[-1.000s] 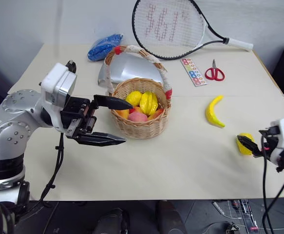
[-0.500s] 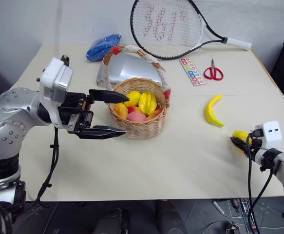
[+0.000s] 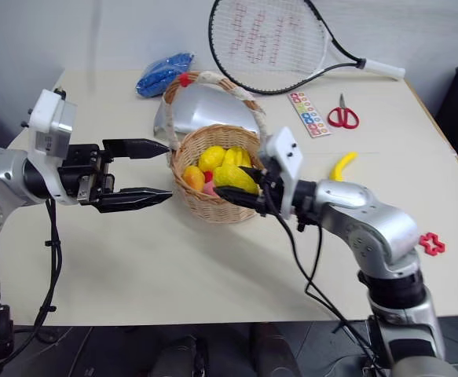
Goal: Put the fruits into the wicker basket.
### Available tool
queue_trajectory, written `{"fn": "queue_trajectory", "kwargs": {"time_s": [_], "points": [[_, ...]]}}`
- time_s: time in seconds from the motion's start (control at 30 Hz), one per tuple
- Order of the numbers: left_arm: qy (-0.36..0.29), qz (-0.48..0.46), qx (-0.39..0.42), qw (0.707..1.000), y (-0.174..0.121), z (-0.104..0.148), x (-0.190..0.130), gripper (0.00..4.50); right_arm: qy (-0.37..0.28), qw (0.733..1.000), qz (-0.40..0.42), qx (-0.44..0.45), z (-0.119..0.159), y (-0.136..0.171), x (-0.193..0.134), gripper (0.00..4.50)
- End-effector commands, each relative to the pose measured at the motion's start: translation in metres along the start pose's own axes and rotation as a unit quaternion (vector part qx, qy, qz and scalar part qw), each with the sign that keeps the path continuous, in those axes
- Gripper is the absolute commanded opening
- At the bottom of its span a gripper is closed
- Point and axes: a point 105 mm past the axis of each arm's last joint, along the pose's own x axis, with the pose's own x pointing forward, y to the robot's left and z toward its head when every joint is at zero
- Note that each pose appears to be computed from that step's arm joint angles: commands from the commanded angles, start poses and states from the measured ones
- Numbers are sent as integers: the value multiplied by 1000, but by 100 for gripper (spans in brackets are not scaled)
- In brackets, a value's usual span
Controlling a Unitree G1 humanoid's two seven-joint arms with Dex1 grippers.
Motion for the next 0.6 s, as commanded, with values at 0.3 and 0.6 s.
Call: {"fn": "queue_trajectory", "kwargs": {"time_s": [0.3, 0.6], "points": [[-16, 2, 35, 999, -3, 15, 2, 450, -25, 998, -41, -33, 5, -9, 11, 390], [-23, -23, 29, 999, 0, 10, 11, 450, -18, 994, -102, 31, 5, -9, -102, 449]]}}
